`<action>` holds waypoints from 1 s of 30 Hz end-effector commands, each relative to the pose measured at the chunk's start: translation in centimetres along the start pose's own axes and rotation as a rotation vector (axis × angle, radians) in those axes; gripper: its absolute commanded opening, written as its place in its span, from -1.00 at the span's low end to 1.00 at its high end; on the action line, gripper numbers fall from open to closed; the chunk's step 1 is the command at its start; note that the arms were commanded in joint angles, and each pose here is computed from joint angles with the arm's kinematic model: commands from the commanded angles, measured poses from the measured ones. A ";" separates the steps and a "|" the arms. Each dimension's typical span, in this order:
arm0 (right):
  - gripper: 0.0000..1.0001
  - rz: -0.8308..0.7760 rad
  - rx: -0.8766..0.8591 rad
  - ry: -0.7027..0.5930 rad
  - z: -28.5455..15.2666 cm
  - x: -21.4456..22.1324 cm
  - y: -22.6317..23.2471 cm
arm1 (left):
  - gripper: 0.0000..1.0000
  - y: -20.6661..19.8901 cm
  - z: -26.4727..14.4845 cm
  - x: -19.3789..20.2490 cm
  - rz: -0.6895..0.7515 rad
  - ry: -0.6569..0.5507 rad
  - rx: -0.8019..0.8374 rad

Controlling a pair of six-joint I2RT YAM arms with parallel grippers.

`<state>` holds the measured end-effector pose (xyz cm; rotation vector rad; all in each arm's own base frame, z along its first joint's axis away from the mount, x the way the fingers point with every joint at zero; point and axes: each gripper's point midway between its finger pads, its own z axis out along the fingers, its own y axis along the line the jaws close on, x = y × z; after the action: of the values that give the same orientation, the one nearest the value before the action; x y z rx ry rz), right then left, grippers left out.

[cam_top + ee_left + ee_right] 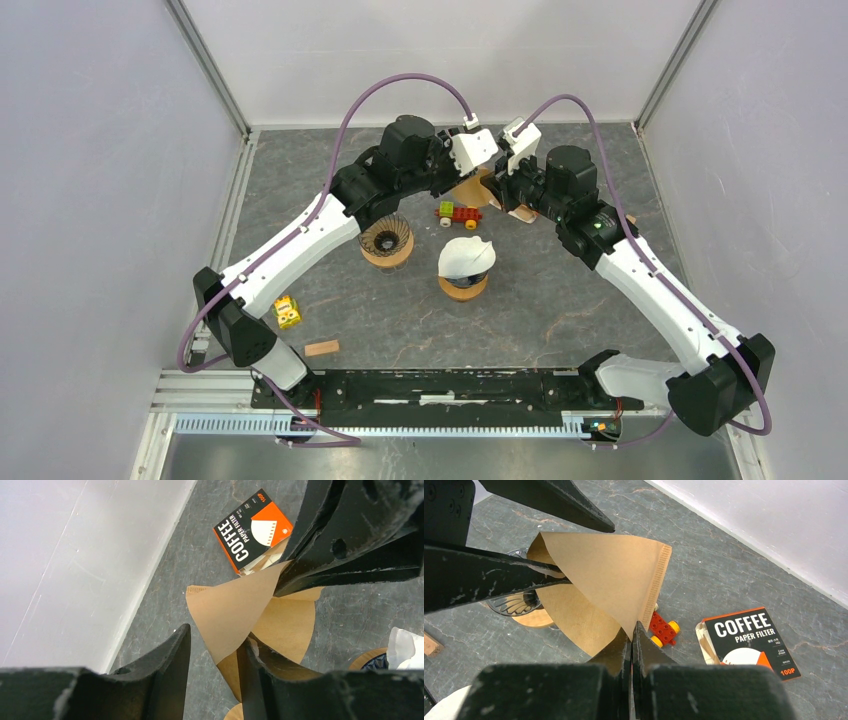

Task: Place the coffee filter in the dripper
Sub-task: Place the coffee filter in the coffee dripper.

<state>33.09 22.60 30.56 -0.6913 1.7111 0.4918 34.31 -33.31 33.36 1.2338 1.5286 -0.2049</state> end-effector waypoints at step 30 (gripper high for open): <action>-0.43 0.006 0.000 -0.108 -0.3 -4.1 0.1 | -0.95 2.1 -0.6 -2.1 -0.227 -0.047 -0.178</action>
<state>33.19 22.77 31.03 -0.6681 1.7080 0.5095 34.58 -33.24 33.84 1.0744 1.6088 -0.2145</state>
